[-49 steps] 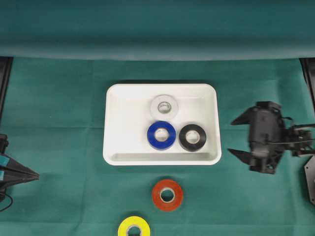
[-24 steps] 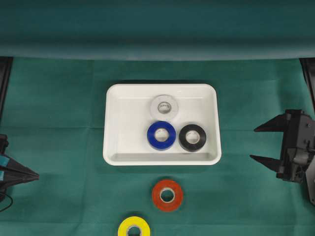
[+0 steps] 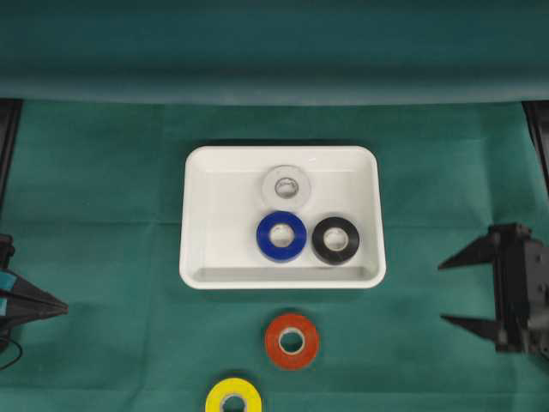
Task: Put the tape into the white case with the right arm.
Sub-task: 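Withdraw the right gripper right and swing it toward the yellow tape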
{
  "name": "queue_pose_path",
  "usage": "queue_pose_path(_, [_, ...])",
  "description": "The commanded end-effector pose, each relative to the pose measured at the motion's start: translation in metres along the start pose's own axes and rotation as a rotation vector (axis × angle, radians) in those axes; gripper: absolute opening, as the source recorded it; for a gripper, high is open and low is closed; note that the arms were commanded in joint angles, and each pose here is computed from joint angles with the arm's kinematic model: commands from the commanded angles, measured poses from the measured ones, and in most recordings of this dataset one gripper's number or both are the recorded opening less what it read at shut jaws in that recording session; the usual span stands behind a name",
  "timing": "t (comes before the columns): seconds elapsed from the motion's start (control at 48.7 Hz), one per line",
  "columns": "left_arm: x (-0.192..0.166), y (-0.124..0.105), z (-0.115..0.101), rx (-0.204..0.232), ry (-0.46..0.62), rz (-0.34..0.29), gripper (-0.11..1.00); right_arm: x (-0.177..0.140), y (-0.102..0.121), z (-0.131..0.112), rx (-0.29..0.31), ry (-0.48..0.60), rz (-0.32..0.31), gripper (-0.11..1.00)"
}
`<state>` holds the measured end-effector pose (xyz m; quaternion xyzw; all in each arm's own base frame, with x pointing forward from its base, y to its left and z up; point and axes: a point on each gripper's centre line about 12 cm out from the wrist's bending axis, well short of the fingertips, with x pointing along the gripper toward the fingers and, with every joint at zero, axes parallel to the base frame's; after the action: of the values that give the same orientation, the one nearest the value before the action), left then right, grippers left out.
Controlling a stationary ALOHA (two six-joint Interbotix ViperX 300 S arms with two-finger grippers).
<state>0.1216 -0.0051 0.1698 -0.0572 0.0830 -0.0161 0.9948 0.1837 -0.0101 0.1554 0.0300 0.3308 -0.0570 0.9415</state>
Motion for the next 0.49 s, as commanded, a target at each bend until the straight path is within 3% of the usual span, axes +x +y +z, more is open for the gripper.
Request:
queue_pose_path(0.0, [0.001, 0.000, 0.005, 0.000, -0.005, 0.003, 0.00, -0.001, 0.015, 0.002, -0.028, -0.005, 0.065, 0.62])
queue_pose_path(0.123, [0.001, 0.000, 0.005, 0.001, -0.005, 0.003, 0.00, -0.002, 0.025, -0.002, -0.056, 0.008, 0.107, 0.62])
queue_pose_path(0.472, [0.001, 0.000, 0.005, 0.000, -0.006, 0.002, 0.00, -0.002, 0.027, -0.001, -0.063, 0.014, 0.111, 0.62])
